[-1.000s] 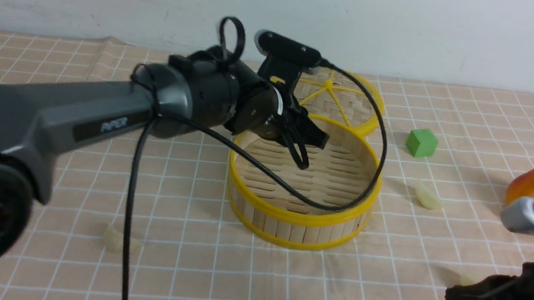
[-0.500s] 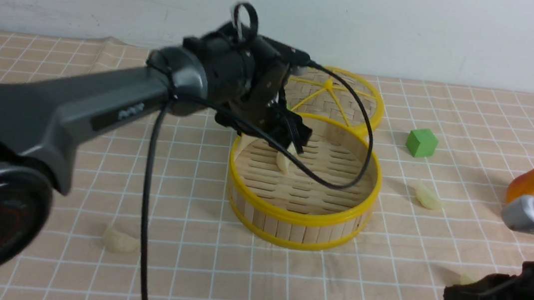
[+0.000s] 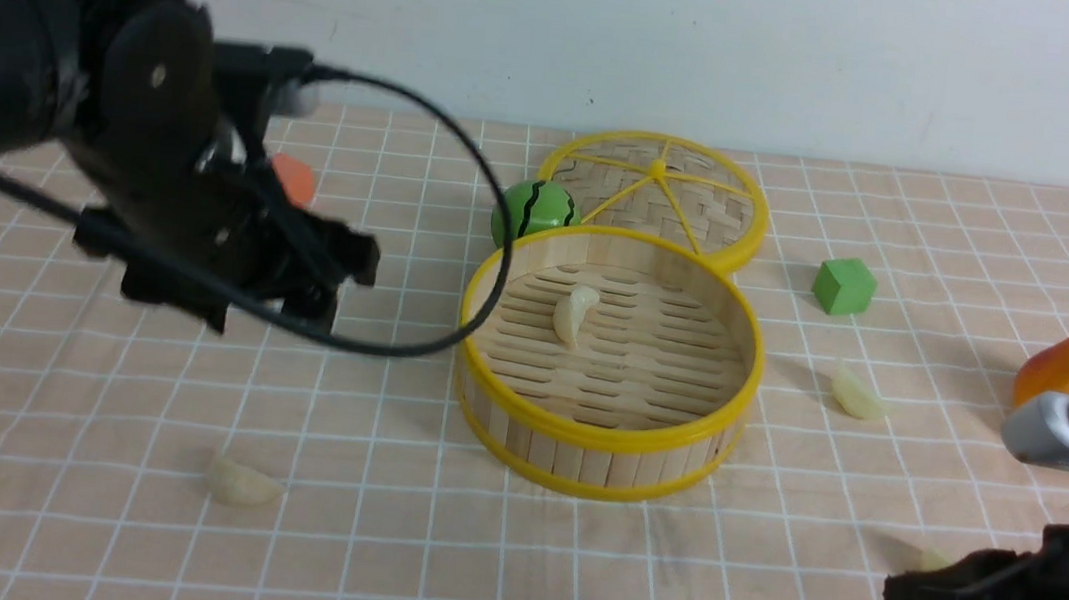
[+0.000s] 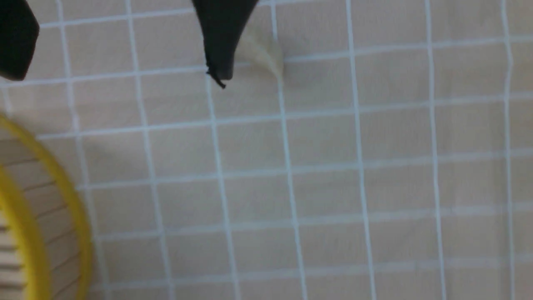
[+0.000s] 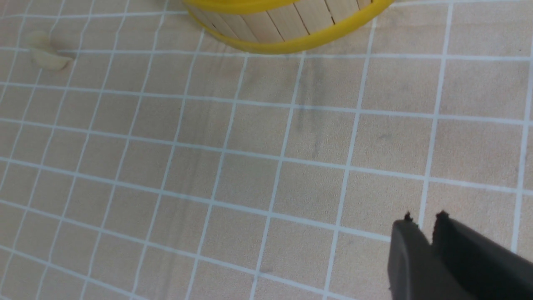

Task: Put the dumplings into the steamer on the table with the brown tablecloth.
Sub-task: 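Reach for and grasp a dumpling on the table with the left gripper, then place the dumpling into the bamboo steamer basket with the left gripper, then reach for and grasp a dumpling lying on the table beside the steamer, then place the dumpling in the bamboo steamer basket with the right gripper, then reach for and grasp a dumpling lying on the table beside the steamer, then place the dumpling in the bamboo steamer basket with the right gripper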

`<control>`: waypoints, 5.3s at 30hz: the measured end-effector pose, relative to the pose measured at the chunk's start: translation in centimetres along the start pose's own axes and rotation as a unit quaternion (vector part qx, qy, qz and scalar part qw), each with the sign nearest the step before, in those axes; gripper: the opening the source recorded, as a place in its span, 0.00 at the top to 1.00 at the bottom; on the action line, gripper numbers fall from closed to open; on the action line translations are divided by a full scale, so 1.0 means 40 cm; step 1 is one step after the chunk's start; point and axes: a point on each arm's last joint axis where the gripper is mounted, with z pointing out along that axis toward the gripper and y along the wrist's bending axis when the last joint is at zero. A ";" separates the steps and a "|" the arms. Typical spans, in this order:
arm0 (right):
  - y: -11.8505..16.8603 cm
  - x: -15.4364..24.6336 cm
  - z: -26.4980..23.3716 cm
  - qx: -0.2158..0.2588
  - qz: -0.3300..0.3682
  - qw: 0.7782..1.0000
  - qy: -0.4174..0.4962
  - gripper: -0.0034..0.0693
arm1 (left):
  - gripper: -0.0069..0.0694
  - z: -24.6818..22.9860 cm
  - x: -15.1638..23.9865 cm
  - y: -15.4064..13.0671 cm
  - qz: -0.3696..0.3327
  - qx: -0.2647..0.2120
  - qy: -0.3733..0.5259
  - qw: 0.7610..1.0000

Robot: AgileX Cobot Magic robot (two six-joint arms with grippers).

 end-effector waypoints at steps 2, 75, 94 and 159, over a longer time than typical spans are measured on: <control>0.001 -0.001 0.000 -0.003 -0.002 1.000 -0.002 0.83 | 0.20 0.049 0.051 0.025 -0.042 -0.006 0.014 0.999; -0.202 -0.401 0.282 0.060 -0.086 0.994 -0.014 0.29 | 0.93 -0.469 -0.020 -0.147 0.202 0.070 -0.072 0.974; -0.219 -0.467 0.418 0.020 -0.233 0.966 0.105 0.63 | 0.93 -0.402 0.419 0.164 0.206 -0.007 -0.097 0.974; 0.043 -0.434 0.309 0.023 -0.190 0.947 0.260 0.60 | 0.91 -0.271 0.502 0.162 0.199 0.101 -0.286 0.932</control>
